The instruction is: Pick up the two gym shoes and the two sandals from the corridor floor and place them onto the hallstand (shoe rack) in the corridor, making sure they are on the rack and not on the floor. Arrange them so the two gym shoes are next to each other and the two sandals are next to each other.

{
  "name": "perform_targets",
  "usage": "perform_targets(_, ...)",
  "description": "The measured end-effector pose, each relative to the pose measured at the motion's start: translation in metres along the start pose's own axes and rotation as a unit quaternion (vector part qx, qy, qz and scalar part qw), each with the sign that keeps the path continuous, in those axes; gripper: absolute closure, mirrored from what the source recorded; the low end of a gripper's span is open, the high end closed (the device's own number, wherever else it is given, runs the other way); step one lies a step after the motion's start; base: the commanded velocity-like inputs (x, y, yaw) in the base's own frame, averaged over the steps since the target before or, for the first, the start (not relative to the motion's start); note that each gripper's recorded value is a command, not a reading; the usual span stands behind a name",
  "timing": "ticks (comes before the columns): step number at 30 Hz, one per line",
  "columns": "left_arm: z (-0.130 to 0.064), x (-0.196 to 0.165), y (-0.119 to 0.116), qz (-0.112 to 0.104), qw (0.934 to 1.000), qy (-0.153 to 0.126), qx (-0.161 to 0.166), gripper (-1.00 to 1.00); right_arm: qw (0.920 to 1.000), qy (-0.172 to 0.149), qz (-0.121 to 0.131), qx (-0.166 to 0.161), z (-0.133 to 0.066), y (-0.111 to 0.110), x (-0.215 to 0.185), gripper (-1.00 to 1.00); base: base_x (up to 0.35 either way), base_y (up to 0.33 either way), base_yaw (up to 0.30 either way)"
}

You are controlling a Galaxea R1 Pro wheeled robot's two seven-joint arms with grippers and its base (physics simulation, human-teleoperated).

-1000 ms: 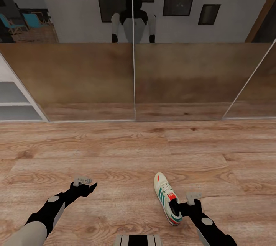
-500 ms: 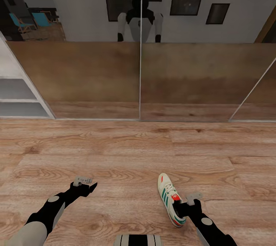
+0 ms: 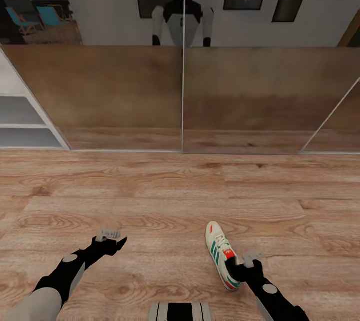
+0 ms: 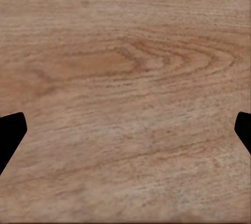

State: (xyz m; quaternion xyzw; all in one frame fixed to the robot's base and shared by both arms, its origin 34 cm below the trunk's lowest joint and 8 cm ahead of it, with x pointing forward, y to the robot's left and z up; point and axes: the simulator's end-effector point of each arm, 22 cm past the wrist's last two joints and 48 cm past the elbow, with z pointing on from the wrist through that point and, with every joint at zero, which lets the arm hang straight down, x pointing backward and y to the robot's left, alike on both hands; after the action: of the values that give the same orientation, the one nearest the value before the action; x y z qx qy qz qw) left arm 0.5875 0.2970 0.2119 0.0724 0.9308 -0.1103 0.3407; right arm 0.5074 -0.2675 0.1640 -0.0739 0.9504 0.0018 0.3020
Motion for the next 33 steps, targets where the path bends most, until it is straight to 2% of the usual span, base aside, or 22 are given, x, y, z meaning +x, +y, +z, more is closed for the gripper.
perform_targets(10, 0.011, 0.030, 0.001, -0.006, 0.9996, 0.026, 0.002, -1.00, 0.9996, 0.027, 0.001, -0.004, 0.008, 0.004, 0.030, -1.00, 0.000, 0.000, 0.000)
perform_targets(13, 0.012, 0.030, 0.001, -0.006, 0.9997, 0.025, 0.001, -1.00, 0.9996, 0.029, 0.002, -0.004, 0.009, 0.004, 0.031, -1.00, 0.000, 0.000, 0.000)
perform_targets(20, 0.014, 0.010, 0.008, -0.004, 0.9999, 0.010, -0.006, -1.00, 0.9995, 0.030, 0.001, -0.004, 0.009, 0.004, 0.033, -1.00, 0.000, 0.000, 0.000)
perform_targets(33, 0.015, -0.026, 0.018, -0.013, 0.9998, 0.005, -0.015, -1.00, 0.9994, 0.034, 0.001, -0.005, 0.010, 0.005, 0.037, -1.00, 0.000, 0.000, 0.000)
